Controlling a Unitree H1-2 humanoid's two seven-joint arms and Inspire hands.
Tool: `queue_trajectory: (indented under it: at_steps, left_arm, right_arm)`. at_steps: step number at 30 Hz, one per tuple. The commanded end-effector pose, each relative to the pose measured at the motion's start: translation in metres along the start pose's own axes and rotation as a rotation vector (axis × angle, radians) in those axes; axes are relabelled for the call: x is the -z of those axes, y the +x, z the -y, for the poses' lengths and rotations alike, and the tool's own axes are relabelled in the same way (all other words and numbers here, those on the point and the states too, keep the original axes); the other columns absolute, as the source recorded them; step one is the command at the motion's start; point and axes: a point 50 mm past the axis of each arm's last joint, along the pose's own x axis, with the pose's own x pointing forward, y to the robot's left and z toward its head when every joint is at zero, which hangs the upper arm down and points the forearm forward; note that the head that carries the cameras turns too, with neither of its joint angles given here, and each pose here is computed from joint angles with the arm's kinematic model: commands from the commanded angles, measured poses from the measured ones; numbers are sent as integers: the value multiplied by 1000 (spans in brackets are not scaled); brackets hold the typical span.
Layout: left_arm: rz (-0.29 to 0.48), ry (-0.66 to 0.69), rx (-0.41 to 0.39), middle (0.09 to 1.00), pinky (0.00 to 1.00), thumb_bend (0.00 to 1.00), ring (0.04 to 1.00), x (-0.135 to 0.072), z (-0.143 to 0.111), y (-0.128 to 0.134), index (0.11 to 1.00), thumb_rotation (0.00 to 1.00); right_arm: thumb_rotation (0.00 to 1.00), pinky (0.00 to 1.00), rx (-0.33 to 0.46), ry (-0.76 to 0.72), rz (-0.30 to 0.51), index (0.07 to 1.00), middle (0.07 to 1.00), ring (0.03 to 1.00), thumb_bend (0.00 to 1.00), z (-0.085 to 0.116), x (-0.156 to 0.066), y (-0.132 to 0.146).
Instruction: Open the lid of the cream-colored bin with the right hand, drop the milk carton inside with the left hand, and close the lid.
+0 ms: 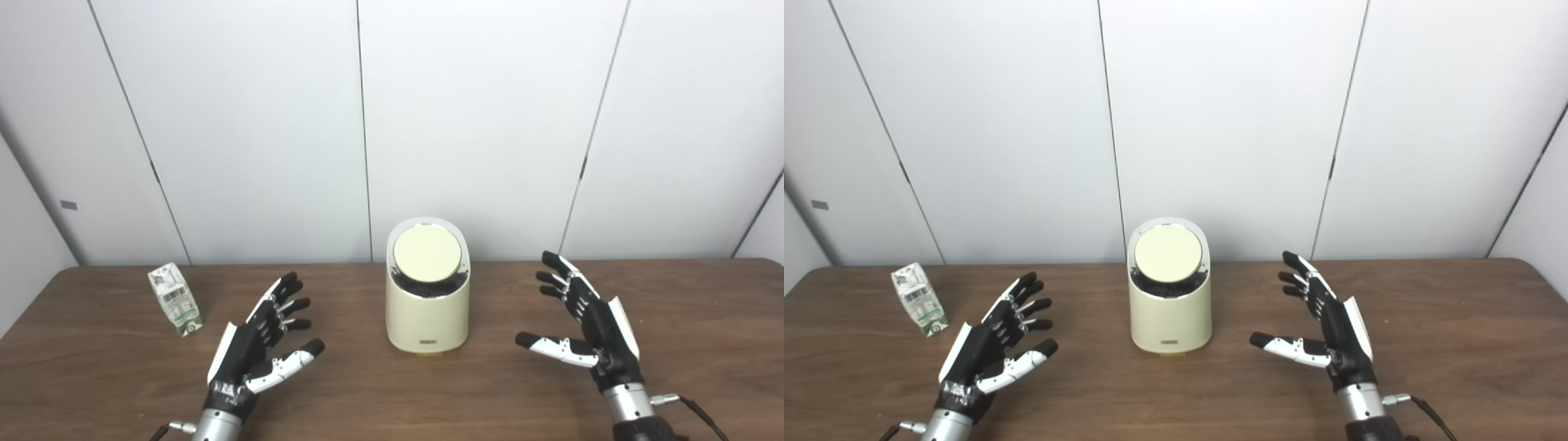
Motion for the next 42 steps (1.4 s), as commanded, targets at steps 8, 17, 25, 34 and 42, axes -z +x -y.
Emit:
queue_trajectory:
  at_steps: [8,17,25,34,42]
  left_arm:
    - [92,17,1,926,716,713,841,-17,-4,12,975,211]
    - [130,-5,-51,650,443,627,547,-16,-4,14,661,1]
    - [93,31,-16,854,708,726,813,-14,-4,11,881,189]
    - [77,38,-10,883,725,768,842,-11,-4,11,925,232]
    - [68,28,-5,875,719,766,822,-7,-2,12,922,223]
  right_arm:
    - [272,782,7,12,0,879,896,826,857,3,5,-7]
    - [138,539,56,20,21,731,682,598,727,4,-1,-7]
    - [362,637,-12,1,46,794,784,727,784,-1,-7,-6]
    - [601,755,-106,-114,23,905,899,840,908,-2,-42,20]
    - [610,757,-139,-183,15,919,905,880,950,-5,-72,55]
